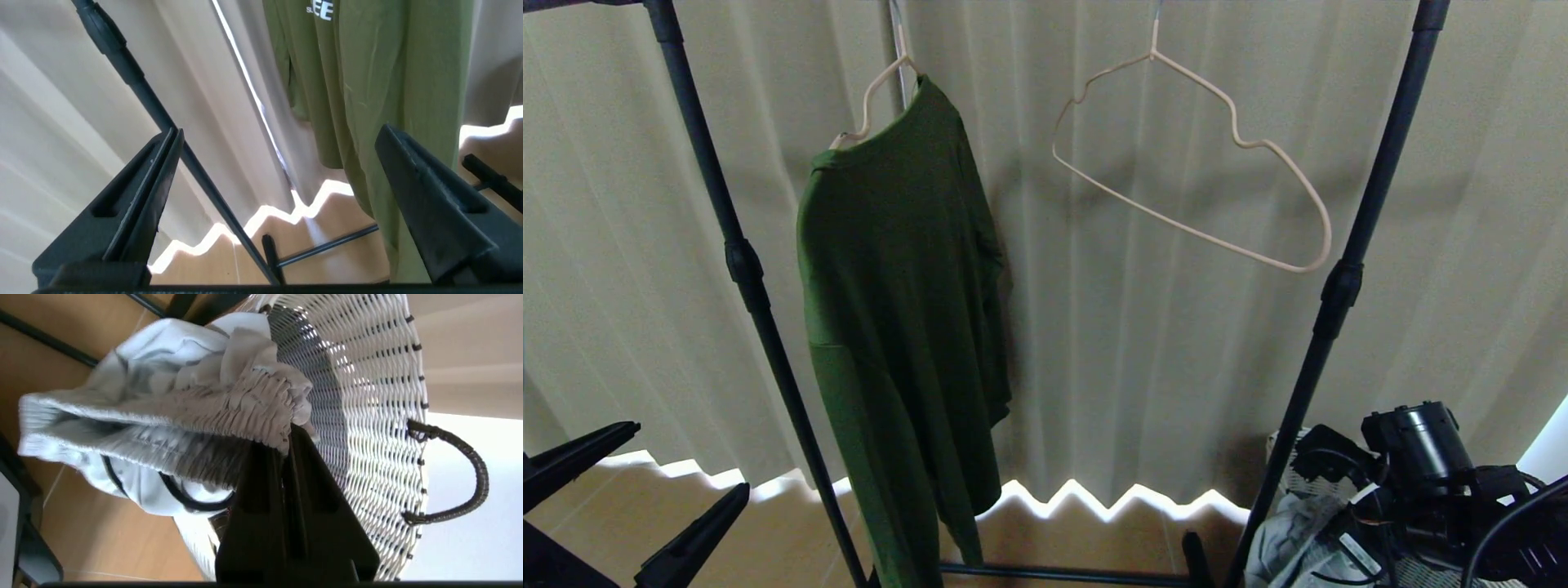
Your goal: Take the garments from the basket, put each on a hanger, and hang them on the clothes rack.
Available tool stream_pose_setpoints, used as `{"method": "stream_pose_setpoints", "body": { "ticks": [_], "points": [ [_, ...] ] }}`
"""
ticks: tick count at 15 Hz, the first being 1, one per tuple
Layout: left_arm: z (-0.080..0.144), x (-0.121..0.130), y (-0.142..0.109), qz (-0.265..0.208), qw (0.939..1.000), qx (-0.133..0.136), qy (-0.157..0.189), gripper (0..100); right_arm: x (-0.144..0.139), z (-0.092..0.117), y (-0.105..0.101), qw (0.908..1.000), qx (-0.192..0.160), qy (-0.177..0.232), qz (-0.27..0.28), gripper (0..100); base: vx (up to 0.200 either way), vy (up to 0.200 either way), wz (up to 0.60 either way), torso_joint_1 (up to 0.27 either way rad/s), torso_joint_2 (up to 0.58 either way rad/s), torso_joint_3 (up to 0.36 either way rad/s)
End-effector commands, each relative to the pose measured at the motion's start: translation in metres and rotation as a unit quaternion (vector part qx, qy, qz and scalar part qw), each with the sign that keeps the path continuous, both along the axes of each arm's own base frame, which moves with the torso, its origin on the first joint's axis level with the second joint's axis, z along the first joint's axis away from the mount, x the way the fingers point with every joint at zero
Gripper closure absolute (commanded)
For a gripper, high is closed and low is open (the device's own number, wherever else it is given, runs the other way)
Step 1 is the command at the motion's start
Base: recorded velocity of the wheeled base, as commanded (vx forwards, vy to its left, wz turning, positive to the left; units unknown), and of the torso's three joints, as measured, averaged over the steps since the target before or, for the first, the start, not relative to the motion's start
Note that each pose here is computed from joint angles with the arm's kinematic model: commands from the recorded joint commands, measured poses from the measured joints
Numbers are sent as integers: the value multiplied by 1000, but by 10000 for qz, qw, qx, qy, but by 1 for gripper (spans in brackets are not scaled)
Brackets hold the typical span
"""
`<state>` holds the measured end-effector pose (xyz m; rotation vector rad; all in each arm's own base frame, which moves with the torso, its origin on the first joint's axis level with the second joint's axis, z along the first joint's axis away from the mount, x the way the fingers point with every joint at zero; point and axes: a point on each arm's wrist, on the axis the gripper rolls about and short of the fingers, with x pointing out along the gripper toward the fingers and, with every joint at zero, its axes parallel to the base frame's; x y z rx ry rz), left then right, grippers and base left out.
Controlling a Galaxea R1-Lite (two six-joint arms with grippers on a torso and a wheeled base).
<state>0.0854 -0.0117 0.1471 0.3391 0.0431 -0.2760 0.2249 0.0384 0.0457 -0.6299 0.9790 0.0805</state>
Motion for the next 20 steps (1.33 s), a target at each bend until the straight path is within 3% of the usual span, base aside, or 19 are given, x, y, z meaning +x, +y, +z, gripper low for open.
{"method": "stream_pose_setpoints", "body": {
  "ticks": [1, 2, 6, 10, 15, 20],
  "points": [
    [0, 0, 0, -2, 10000, 1, -1, 0, -4, 9, 0, 9998, 48, -168, 2, 100, 0, 0, 0, 0, 0, 0],
    [-1, 0, 0, -10, 10000, 2, 14, 0, -11, 24, -2, 9989, 117, -464, -9, 100, 0, 0, 0, 0, 0, 0],
    [-2, 0, 0, -18, 10000, 5, 45, 0, -24, 50, -3, 9938, 264, -1076, 27, 100, 0, 0, 0, 0, 0, 0],
    [-2, 0, 0, -25, 10000, 6, 52, 0, -36, 81, -4, 9808, 564, -1865, 74, 100, 0, 0, 0, 0, 0, 0],
    [-1, 1, 0, -9, 10000, -1, 54, 0, -46, 94, 5, 9723, 745, -2191, 330, 100, 0, 0, 0, 0, 0, 0],
    [-2, 3, 0, -2, 9999, 3, 108, 0, -45, 95, 5, 9713, 776, -2223, 349, 100, -200, 0, 0, 0, 3, 6]
  ]
}}
